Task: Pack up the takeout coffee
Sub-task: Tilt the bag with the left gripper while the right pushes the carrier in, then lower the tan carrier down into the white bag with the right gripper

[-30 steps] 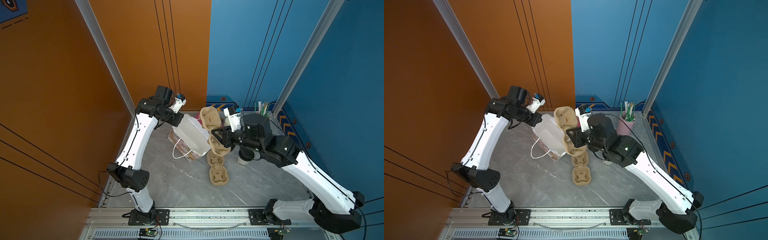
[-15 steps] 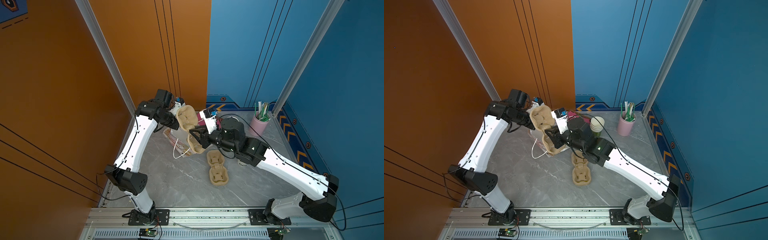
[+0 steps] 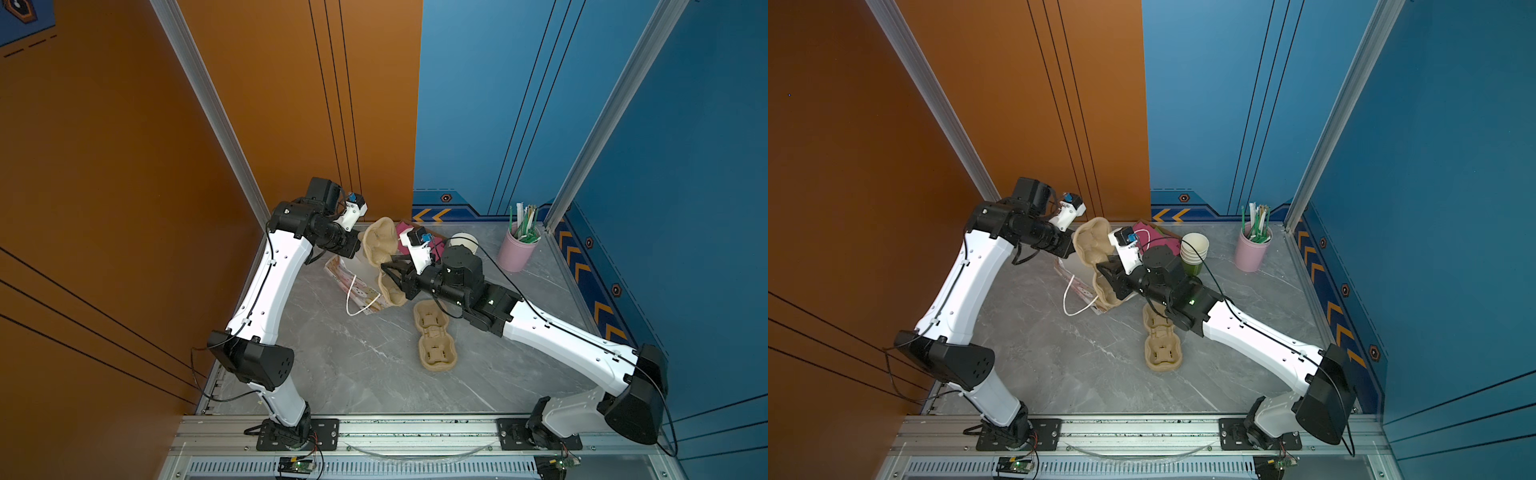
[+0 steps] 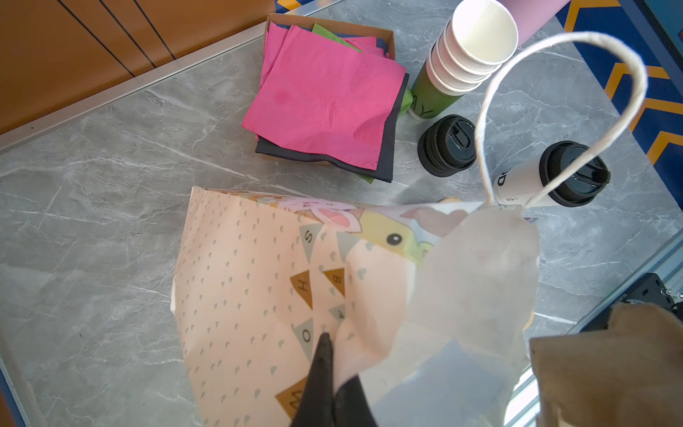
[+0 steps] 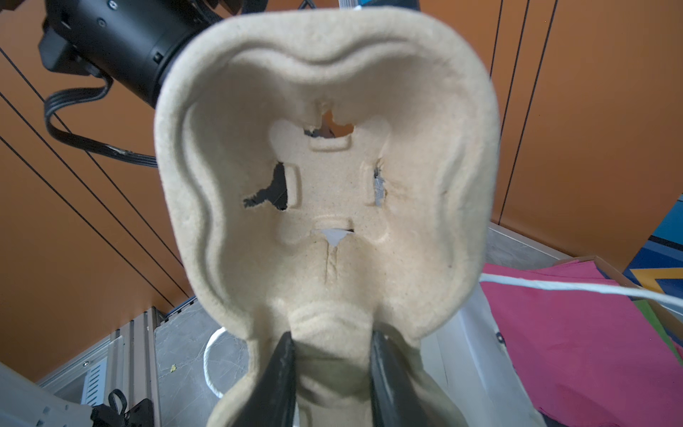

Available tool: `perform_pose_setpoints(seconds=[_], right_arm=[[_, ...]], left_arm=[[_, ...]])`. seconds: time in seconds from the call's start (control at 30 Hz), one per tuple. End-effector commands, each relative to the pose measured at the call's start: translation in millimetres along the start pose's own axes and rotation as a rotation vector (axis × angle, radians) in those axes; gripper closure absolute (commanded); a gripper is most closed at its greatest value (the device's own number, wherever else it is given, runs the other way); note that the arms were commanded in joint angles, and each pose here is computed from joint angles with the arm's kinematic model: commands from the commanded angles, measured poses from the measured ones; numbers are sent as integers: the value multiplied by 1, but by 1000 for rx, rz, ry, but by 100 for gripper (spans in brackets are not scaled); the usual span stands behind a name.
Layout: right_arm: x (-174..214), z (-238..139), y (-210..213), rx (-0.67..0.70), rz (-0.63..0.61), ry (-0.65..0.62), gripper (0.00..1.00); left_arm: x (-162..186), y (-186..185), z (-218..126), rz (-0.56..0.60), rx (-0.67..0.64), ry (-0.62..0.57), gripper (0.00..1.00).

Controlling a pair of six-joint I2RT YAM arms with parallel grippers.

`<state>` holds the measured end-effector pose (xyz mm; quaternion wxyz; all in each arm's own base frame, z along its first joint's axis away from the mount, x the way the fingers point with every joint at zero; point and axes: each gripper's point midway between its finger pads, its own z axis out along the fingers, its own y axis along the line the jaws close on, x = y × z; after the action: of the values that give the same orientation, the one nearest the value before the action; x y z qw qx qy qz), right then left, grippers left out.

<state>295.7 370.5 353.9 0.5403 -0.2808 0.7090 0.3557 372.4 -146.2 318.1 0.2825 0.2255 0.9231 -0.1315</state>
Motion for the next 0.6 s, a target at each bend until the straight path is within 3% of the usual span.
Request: perform_pose_setpoints(seconds=[0.0, 0.37, 0.57], right_arm=[[8, 8, -15, 16, -16, -3, 73], [24, 15, -26, 32, -57, 2, 74], [49, 21, -25, 38, -113, 72, 74]], left_arm=[[-5, -9, -22, 11, 24, -48, 100], [-8, -5, -24, -3, 8, -59, 100], [-8, -1, -24, -15, -1, -58, 100]])
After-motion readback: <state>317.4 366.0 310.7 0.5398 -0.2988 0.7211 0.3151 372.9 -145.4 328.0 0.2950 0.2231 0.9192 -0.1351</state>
